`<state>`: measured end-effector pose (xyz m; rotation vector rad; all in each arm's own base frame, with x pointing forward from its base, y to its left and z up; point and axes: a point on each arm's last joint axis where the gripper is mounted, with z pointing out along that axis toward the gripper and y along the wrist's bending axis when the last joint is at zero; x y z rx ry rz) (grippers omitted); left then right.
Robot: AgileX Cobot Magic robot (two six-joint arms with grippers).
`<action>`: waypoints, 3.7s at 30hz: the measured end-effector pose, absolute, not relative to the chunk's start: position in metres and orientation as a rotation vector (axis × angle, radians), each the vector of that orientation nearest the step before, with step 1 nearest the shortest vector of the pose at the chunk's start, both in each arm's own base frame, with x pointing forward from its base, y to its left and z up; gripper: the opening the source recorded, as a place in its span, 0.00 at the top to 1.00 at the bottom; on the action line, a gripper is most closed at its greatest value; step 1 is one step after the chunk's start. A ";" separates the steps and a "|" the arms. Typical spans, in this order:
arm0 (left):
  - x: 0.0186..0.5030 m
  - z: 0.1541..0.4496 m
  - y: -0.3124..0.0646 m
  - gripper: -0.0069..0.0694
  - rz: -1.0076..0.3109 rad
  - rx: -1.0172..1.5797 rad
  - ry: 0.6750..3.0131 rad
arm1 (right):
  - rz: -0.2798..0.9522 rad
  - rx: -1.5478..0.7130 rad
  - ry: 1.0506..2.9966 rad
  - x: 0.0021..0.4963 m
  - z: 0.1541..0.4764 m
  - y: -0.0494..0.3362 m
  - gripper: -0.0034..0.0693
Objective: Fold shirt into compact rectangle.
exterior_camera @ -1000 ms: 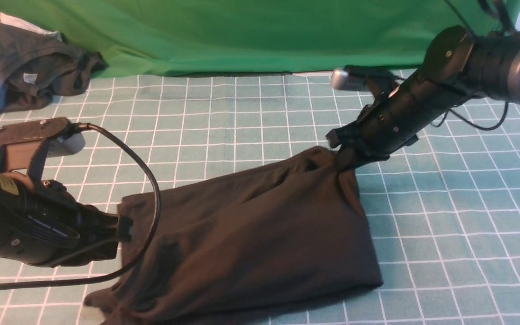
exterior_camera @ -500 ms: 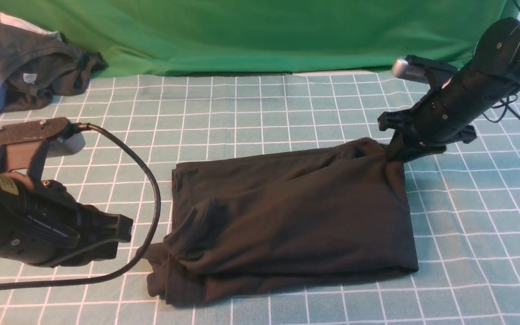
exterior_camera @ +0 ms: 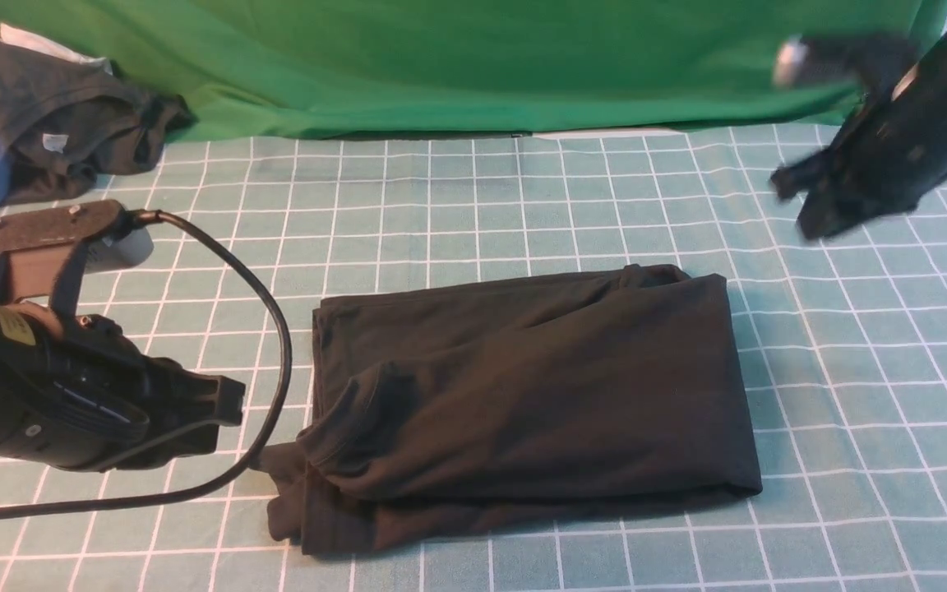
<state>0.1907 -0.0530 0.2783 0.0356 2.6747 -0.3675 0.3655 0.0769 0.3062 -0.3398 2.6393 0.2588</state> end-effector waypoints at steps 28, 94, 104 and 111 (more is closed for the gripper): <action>0.206 0.288 -0.055 0.90 -0.380 0.045 2.475 | 0.129 -0.061 1.089 0.042 0.344 0.004 0.85; 0.317 0.194 -0.108 0.90 -0.433 0.051 2.715 | 0.153 -0.060 1.141 0.044 0.338 0.005 0.72; 0.269 0.214 -0.118 0.90 -0.476 0.175 2.730 | 0.154 -0.059 1.139 0.044 0.338 0.005 0.71; 0.236 0.163 -0.104 0.90 -0.421 0.027 2.844 | 0.154 -0.058 1.138 0.044 0.338 0.005 0.70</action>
